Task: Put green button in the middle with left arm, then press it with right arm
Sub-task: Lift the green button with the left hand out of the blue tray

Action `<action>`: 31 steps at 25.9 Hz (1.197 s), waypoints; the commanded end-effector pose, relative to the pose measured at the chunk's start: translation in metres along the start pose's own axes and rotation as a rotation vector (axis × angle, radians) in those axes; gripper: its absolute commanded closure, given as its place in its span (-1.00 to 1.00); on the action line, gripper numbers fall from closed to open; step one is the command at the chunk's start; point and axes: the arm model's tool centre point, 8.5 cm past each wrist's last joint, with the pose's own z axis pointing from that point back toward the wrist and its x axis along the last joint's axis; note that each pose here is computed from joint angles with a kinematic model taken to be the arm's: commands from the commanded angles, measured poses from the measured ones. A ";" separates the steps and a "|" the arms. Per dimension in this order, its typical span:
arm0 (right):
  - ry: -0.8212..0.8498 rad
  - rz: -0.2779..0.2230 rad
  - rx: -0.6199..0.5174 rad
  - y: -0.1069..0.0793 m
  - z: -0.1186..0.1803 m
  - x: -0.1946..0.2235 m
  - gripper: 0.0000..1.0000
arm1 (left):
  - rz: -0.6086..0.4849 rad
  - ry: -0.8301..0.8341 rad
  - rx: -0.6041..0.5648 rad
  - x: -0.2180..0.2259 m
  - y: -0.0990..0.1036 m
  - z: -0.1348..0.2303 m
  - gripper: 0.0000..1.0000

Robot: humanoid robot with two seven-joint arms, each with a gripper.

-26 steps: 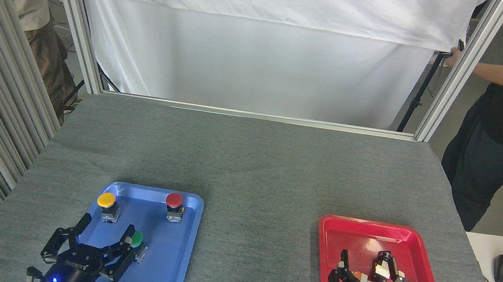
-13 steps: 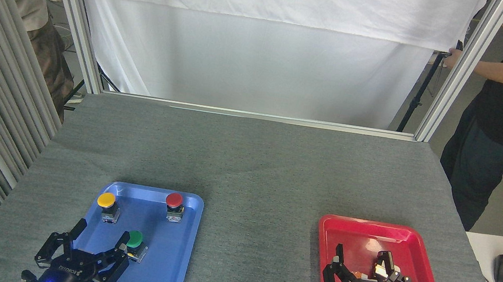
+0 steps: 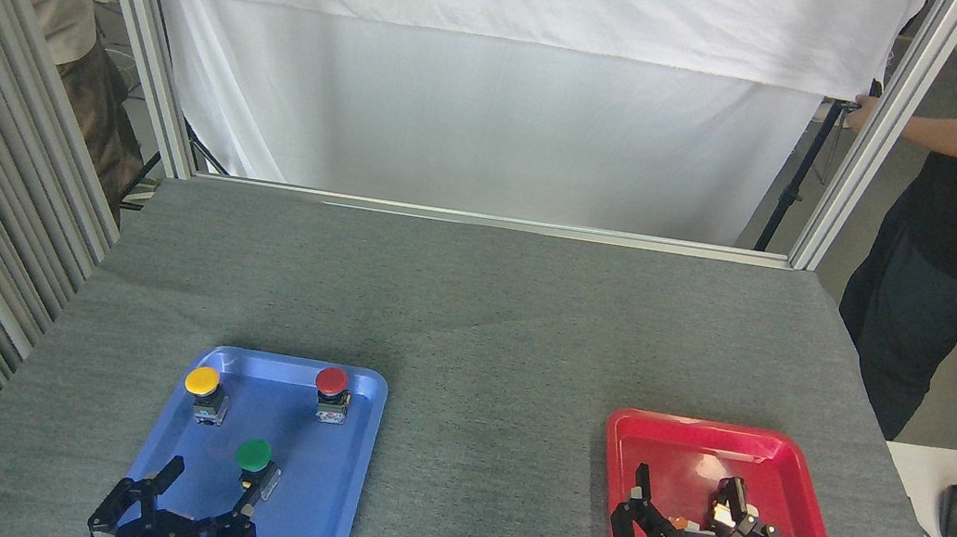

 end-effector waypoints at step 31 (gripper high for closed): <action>-0.020 -0.009 0.011 0.003 0.000 0.012 -1.00 | 0.001 -0.093 -0.131 -0.005 -0.027 -0.058 0.33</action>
